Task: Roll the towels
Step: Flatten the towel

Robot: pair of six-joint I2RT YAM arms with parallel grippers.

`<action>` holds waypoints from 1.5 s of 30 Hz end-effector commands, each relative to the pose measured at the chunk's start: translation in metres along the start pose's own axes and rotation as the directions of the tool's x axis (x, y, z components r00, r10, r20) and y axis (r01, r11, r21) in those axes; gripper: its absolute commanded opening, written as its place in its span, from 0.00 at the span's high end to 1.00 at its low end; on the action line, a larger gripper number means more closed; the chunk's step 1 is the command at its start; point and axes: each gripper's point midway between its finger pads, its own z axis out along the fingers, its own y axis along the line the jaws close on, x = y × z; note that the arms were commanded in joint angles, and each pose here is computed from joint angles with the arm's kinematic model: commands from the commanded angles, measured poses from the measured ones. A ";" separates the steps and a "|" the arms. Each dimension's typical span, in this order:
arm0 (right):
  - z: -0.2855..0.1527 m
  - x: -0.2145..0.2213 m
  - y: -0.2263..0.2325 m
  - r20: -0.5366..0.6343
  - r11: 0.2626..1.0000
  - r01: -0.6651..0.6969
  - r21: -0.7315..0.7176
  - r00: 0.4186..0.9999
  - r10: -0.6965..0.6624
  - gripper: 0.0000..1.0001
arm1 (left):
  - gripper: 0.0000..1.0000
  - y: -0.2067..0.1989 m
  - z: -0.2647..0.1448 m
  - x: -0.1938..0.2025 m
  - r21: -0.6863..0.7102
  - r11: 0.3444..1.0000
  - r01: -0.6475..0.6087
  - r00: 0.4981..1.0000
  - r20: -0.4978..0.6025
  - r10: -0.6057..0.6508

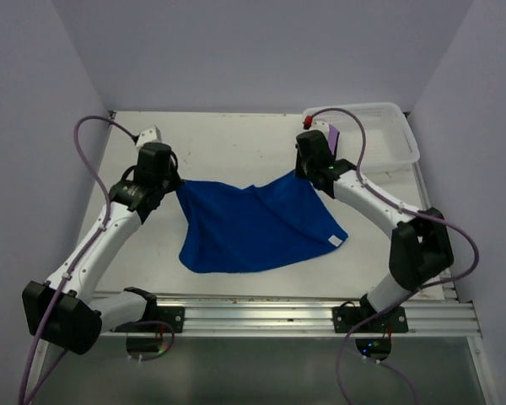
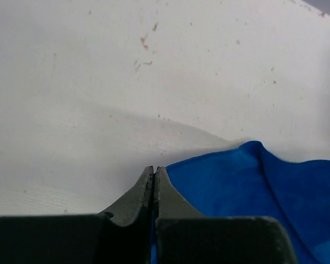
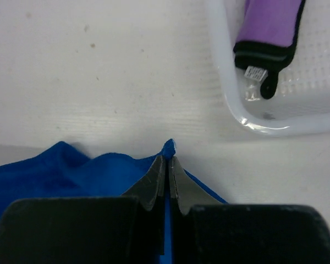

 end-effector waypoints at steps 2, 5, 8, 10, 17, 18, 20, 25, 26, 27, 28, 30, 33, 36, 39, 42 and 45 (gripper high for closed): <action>-0.062 -0.048 -0.014 0.147 0.999 -0.046 -0.007 0.988 0.046 1.00 | 1.00 0.016 -0.013 -0.060 -0.045 0.999 0.004 0.990 0.138 0.003; -0.096 -0.067 -0.026 0.222 0.996 -0.085 -0.010 0.971 0.085 1.00 | 1.00 0.029 -0.019 -0.083 -0.082 0.996 0.026 0.982 0.191 -0.010; -0.129 -0.082 -0.044 0.288 0.994 -0.106 0.007 0.952 0.099 1.00 | 1.00 0.040 -0.027 -0.101 -0.115 0.992 0.047 0.971 0.238 -0.018; -0.150 -0.089 -0.055 0.321 0.993 -0.117 0.021 0.941 0.104 1.00 | 1.00 0.047 -0.035 -0.112 -0.137 0.989 0.063 0.962 0.270 -0.024; -0.200 -0.083 -0.079 0.360 0.984 -0.178 -0.003 0.918 0.167 1.00 | 1.00 0.067 -0.073 -0.137 -0.157 0.979 0.129 0.923 0.379 -0.061; -0.206 -0.079 -0.083 0.357 0.983 -0.183 -0.003 0.918 0.172 1.00 | 1.00 0.068 -0.078 -0.139 -0.153 0.979 0.133 0.917 0.393 -0.063; -0.218 -0.077 -0.086 0.361 0.980 -0.199 -0.025 0.912 0.194 1.00 | 1.00 0.072 -0.094 -0.143 -0.140 0.979 0.152 0.895 0.440 -0.076; -0.255 -0.068 -0.094 0.337 0.972 -0.220 -0.083 0.912 0.235 1.00 | 1.00 0.079 -0.127 -0.141 -0.092 0.980 0.176 0.854 0.509 -0.106; -0.257 -0.065 -0.093 0.324 0.972 -0.219 -0.090 0.916 0.236 1.00 | 1.00 0.080 -0.129 -0.139 -0.087 0.981 0.176 0.852 0.512 -0.107; -0.259 -0.058 -0.092 0.292 0.973 -0.210 -0.099 0.928 0.230 1.00 | 1.00 0.080 -0.130 -0.137 -0.085 0.981 0.175 0.852 0.512 -0.108; -0.262 -0.058 -0.090 0.283 0.968 -0.222 -0.113 0.927 0.246 1.00 | 1.00 0.081 -0.131 -0.133 -0.083 0.981 0.173 0.854 0.508 -0.107; -0.260 -0.051 -0.088 0.247 0.968 -0.224 -0.112 0.937 0.246 1.00 | 1.00 0.081 -0.128 -0.128 -0.081 0.984 0.160 0.863 0.496 -0.099; -0.246 -0.046 -0.086 0.222 0.972 -0.219 -0.085 0.947 0.233 1.00 | 1.00 0.082 -0.115 -0.121 -0.094 0.986 0.140 0.875 0.478 -0.078; -0.222 -0.041 -0.085 0.206 0.977 -0.212 -0.030 0.955 0.214 1.00 | 1.00 0.084 -0.093 -0.115 -0.132 0.984 0.121 0.893 0.448 -0.050; -0.192 -0.035 -0.081 0.191 0.980 -0.201 0.017 0.962 0.194 1.00 | 1.00 0.084 -0.064 -0.108 -0.166 0.981 0.099 0.915 0.404 -0.024; -0.161 -0.031 -0.075 0.184 0.981 -0.185 0.053 0.968 0.172 1.00 | 1.00 0.084 -0.030 -0.099 -0.198 0.977 0.080 0.934 0.358 -0.003; -0.128 -0.028 -0.070 0.179 0.980 -0.169 0.102 0.973 0.149 1.00 | 0.99 0.084 0.000 -0.092 -0.221 0.973 0.069 0.947 0.321 0.006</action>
